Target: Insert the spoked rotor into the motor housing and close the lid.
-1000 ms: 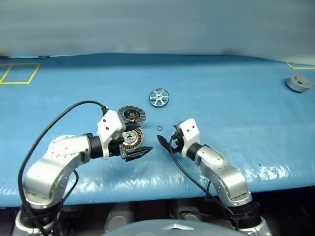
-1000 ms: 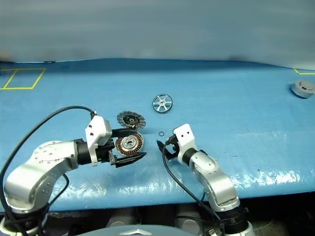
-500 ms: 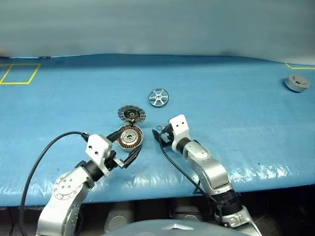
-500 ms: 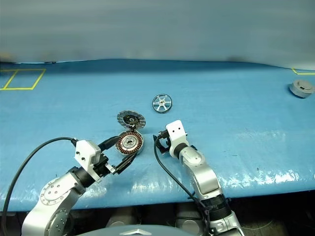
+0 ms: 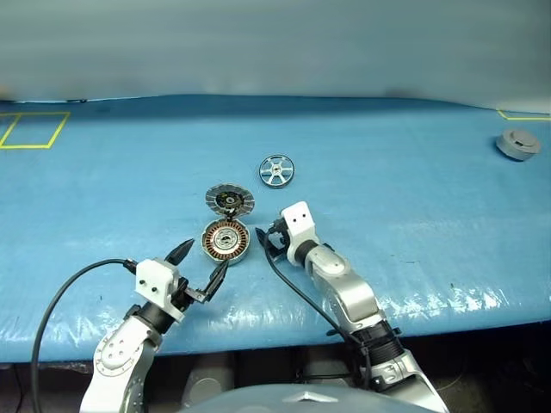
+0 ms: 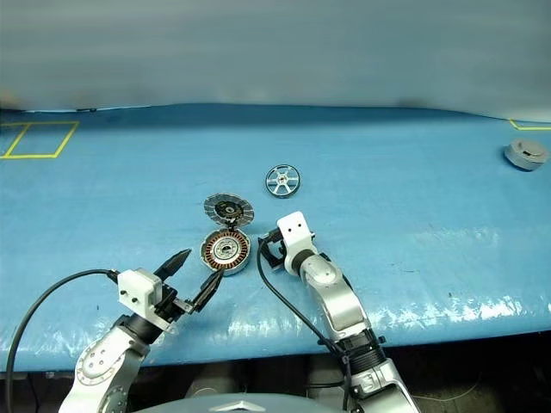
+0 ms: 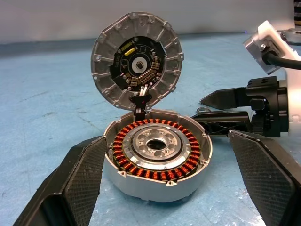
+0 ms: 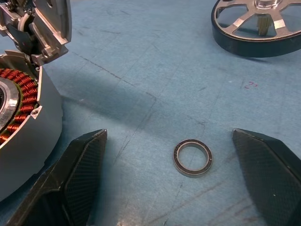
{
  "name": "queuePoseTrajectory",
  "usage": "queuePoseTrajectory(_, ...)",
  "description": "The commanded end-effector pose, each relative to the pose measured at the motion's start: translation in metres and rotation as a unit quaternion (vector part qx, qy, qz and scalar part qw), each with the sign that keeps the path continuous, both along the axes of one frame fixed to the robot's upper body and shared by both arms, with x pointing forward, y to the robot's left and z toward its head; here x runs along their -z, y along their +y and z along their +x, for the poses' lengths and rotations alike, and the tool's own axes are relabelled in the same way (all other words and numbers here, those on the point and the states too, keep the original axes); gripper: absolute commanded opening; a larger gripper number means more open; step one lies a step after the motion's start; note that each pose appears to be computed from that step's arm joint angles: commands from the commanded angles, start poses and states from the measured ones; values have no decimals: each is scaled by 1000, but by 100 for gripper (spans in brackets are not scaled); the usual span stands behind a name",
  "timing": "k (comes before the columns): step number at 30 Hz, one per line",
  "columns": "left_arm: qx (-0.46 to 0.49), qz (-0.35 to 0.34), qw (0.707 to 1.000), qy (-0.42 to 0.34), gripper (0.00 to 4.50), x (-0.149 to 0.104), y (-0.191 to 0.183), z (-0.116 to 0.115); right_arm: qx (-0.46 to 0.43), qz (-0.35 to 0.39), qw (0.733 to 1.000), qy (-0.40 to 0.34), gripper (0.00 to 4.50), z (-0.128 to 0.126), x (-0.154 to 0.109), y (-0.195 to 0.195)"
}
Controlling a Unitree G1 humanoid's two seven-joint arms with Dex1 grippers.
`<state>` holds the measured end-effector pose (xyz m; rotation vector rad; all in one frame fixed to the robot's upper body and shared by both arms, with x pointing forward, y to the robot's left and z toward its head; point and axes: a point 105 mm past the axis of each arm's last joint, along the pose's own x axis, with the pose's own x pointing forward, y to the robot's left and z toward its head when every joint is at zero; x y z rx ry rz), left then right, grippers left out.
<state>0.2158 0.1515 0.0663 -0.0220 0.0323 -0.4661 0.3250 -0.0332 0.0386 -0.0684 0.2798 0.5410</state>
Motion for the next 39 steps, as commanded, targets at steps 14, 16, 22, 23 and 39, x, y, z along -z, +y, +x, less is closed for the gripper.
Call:
queuePoseTrajectory(14,-12,-17,1000,20,450,19,1,-6,-5,-25,999,21,65,-22,6,-24)
queuePoseTrajectory(16,-10,-17,1000,20,450,19,0,-7,-21,-26,999,19,65,-29,1,-25)
queuePoseTrajectory(22,-3,-4,1000,13,450,21,1,-5,-147,-27,989,-5,65,-60,-43,-15)
queuePoseTrajectory(23,-1,-2,1000,13,450,21,1,-4,-171,-27,985,-7,65,-65,-50,-11)
queuePoseTrajectory(39,6,9,1000,20,450,34,5,-3,-181,-27,983,-6,65,-48,-55,62)
